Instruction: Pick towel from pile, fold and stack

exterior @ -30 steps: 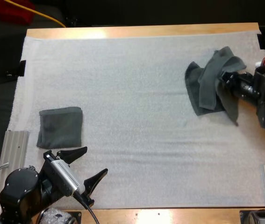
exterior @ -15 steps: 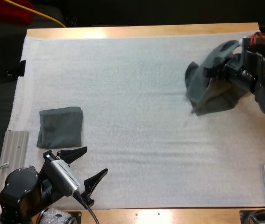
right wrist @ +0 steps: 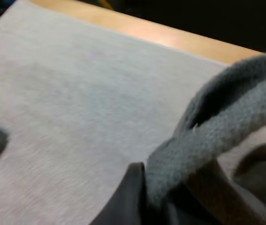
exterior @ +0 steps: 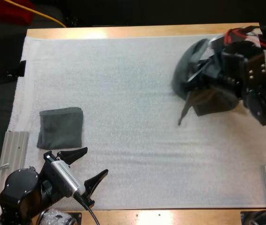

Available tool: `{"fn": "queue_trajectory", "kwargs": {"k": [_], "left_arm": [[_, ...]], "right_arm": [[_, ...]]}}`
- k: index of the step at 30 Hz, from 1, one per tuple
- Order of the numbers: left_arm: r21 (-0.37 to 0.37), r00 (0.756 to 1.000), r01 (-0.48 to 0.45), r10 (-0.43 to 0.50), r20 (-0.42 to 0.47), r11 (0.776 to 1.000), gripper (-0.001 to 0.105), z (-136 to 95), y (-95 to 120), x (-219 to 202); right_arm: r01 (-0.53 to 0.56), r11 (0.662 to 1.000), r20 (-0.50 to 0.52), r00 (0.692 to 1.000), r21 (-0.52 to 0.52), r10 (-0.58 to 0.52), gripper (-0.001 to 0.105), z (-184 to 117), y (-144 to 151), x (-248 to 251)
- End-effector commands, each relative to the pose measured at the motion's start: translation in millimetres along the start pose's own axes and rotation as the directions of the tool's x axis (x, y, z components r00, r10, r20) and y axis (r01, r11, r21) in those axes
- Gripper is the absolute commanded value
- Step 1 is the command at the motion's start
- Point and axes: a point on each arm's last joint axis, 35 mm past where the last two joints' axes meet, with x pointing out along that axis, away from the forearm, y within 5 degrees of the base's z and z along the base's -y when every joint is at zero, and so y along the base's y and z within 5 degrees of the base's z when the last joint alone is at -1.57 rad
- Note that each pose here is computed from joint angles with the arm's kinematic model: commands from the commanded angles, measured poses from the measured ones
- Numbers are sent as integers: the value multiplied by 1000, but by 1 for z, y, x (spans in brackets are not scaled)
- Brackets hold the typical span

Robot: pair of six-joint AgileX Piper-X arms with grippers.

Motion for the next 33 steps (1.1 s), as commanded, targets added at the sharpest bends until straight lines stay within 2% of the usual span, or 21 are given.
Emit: {"fn": "queue_trajectory", "kwargs": {"k": [1, 8, 13, 18, 25, 29, 33], "left_arm": [[6, 1000, 4, -4, 11, 1000, 70, 3, -1, -2], [6, 1000, 4, -4, 11, 1000, 70, 3, -1, -2], [6, 1000, 4, -4, 11, 1000, 70, 3, -1, -2], [6, 1000, 4, -4, 11, 1000, 70, 3, -1, -2], [6, 1000, 4, -4, 11, 1000, 70, 3, -1, -2], [6, 1000, 4, -4, 11, 1000, 70, 3, -1, -2], [6, 1000, 4, -4, 11, 1000, 70, 3, -1, -2]], "right_arm": [[-13, 1000, 21, 1000, -19, 13, 1, 6, 9, -8], [-133, 990, 39, 990, -53, 135, 1, 15, 55, -9], [-213, 974, 82, 972, -75, 219, 1, 22, 88, -13], [-268, 960, 154, 949, -73, 277, 1, 31, 110, -19], [-331, 940, 225, 912, -86, 342, 1, 40, 127, -24], [-331, 939, 206, 916, -96, 344, 1, 38, 128, -21], [-332, 937, 113, 932, -109, 344, 1, 27, 133, -3]]}}
